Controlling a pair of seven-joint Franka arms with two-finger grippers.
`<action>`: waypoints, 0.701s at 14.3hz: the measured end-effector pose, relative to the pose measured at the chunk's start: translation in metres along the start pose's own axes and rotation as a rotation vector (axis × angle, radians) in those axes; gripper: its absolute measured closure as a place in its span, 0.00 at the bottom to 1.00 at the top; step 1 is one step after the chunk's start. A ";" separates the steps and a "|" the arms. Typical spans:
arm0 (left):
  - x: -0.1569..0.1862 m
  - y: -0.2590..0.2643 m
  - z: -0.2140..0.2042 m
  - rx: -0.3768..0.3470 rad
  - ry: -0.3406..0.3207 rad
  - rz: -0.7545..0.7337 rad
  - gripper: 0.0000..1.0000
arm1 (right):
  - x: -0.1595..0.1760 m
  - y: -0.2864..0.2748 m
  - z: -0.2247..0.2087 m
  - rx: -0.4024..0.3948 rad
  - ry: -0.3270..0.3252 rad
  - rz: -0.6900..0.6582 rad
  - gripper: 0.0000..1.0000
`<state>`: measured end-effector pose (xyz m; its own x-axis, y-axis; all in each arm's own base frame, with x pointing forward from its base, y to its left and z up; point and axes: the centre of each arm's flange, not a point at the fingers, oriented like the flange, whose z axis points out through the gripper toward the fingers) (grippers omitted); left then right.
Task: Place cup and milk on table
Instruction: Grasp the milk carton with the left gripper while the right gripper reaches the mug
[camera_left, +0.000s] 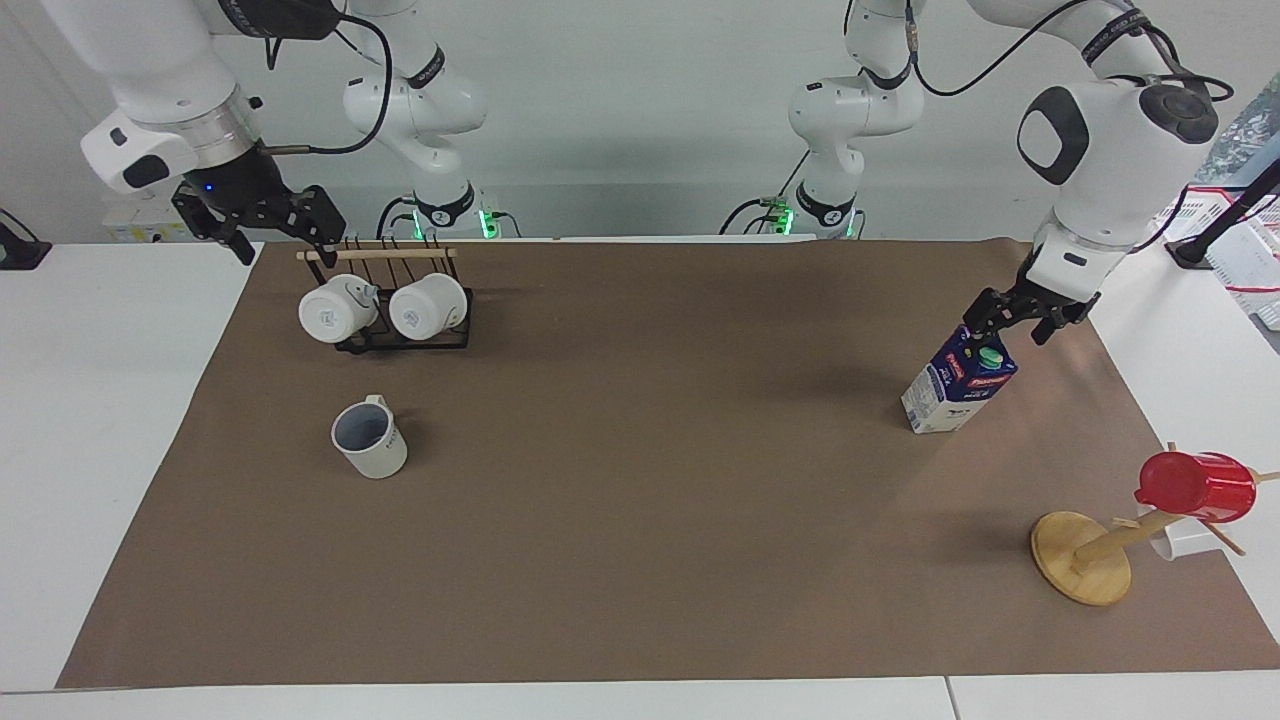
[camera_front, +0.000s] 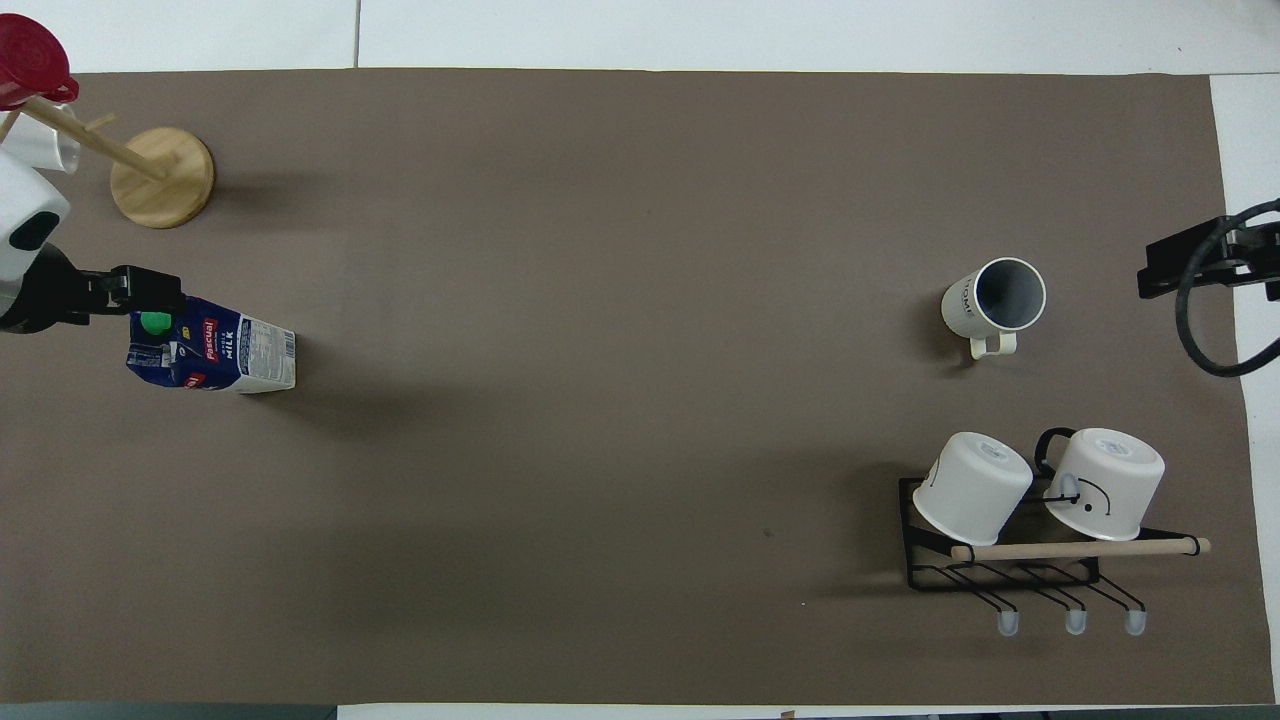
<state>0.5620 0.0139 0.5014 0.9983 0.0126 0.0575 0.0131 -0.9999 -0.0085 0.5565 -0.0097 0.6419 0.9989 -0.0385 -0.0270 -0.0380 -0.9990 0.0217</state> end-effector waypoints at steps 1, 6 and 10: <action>-0.001 -0.001 0.009 0.000 0.008 -0.001 0.00 | 0.005 0.003 0.009 0.000 0.021 -0.028 0.00; -0.009 0.000 0.040 -0.001 0.002 0.000 0.00 | 0.037 0.034 0.082 0.001 0.060 -0.165 0.00; -0.009 0.002 0.041 -0.001 0.002 0.004 0.00 | 0.071 0.053 0.164 0.030 0.097 -0.270 0.00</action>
<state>0.5555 0.0118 0.4599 0.9982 0.0089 0.0596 0.0094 -0.9999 -0.0076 0.6207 -0.0691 0.4770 0.9709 0.2298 0.0681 0.2305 -0.9731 -0.0024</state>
